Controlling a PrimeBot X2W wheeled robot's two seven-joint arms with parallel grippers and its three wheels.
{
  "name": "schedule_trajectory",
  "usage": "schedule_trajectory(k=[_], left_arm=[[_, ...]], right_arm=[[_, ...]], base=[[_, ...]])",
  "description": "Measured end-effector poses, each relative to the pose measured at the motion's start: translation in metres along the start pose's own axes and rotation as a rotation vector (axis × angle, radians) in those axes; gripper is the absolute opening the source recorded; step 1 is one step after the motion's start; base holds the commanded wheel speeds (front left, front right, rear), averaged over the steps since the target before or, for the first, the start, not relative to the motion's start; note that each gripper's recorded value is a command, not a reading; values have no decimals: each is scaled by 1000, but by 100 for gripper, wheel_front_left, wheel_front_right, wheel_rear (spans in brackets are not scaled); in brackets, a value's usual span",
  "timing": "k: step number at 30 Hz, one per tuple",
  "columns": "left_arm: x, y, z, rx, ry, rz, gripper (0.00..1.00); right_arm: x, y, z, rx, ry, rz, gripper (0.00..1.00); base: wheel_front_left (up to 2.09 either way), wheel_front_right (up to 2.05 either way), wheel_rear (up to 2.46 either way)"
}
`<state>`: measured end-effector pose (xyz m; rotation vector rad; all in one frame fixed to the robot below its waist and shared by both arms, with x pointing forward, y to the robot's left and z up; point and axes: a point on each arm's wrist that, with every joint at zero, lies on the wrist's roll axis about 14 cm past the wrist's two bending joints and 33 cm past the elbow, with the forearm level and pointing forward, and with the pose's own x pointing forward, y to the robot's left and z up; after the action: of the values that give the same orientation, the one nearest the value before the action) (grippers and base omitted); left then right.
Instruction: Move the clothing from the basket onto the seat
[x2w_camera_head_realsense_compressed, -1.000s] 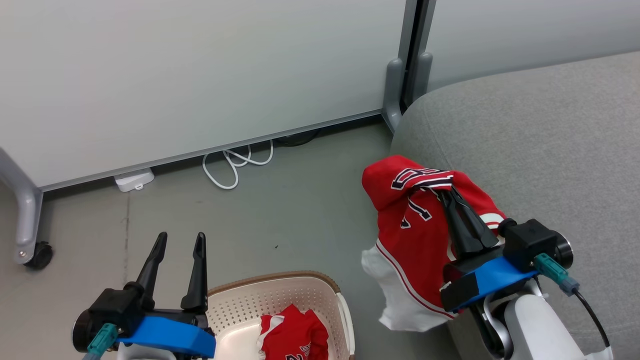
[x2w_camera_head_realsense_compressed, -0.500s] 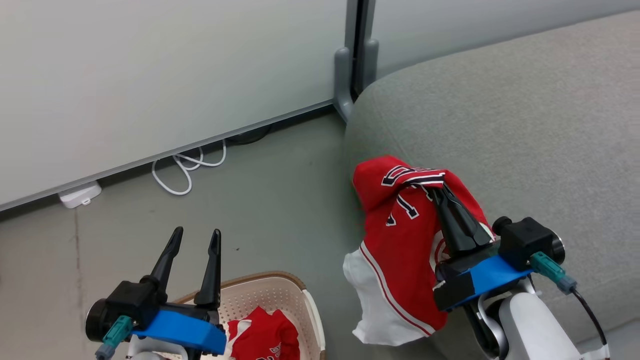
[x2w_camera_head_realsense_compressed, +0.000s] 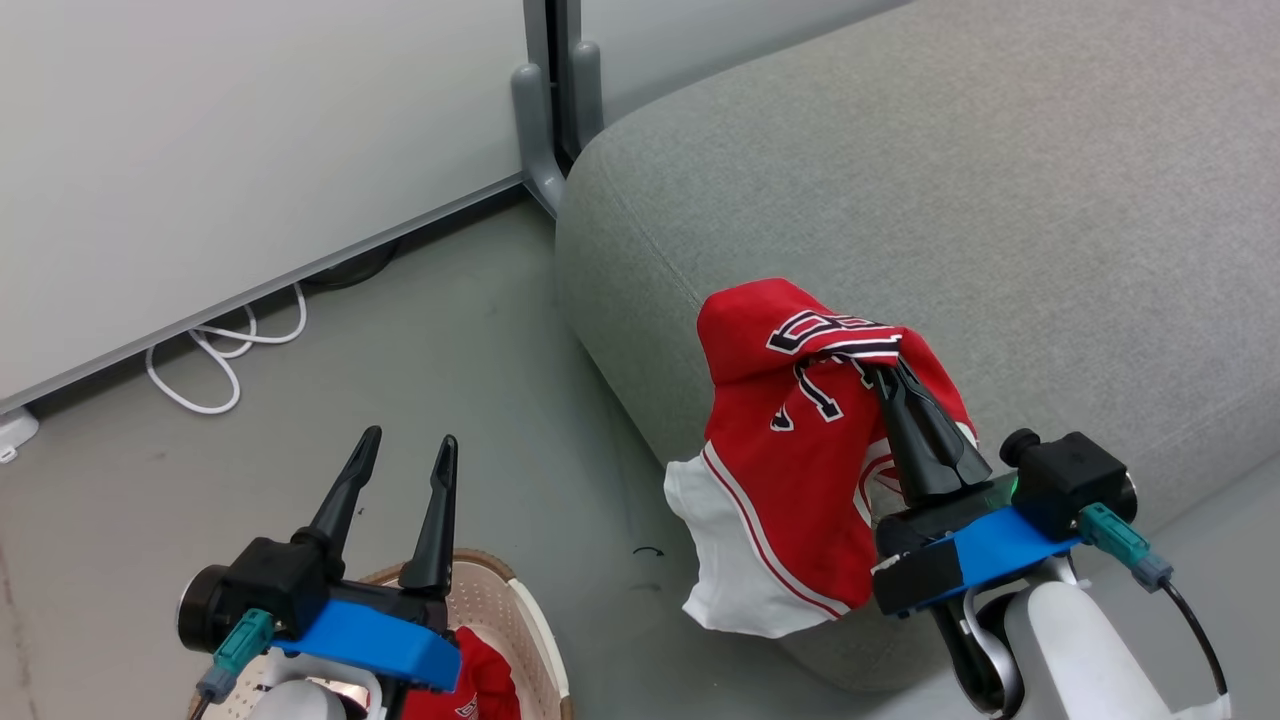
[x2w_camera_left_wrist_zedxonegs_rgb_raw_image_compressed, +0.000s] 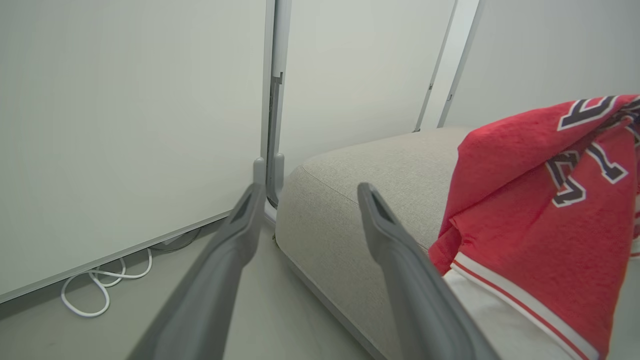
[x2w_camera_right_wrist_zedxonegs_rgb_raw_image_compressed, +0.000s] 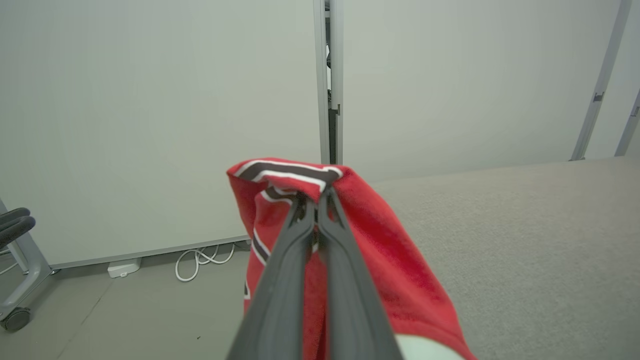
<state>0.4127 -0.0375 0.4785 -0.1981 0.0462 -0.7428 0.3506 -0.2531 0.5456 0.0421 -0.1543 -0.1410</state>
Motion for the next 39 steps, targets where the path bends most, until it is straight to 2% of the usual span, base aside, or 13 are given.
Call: schedule_trajectory(k=[8, 13, 19, 27, 33, 35, 39], left_arm=[[7, -4, -9, -10, 19, -32, 100], [10, -2, -11, -15, 18, -34, 100], [14, 2, -17, -23, 21, -48, 100], [25, 26, -28, -36, 12, -39, 100], [35, 45, -39, -39, 0, -42, 100], [38, 50, -44, -45, -1, -42, 100], [38, 62, -61, -54, 20, -38, 100]], right_arm=[[-2, -16, -5, -6, 14, -48, 0], [18, -30, 3, 0, -1, -81, 0], [67, -56, 26, -29, -42, -135, 0], [147, -90, 62, -65, -134, -240, 0], [188, -137, 82, -118, -200, -364, 0], [198, -150, 71, -138, -170, -399, 0], [206, -164, 14, -172, -26, -442, 0]], base=[[0, 0, 0], [0, 0, 0], [0, 0, 0], [0, 0, 0], [0, 0, 0], [0, 0, 0], [0, 0, 0]])
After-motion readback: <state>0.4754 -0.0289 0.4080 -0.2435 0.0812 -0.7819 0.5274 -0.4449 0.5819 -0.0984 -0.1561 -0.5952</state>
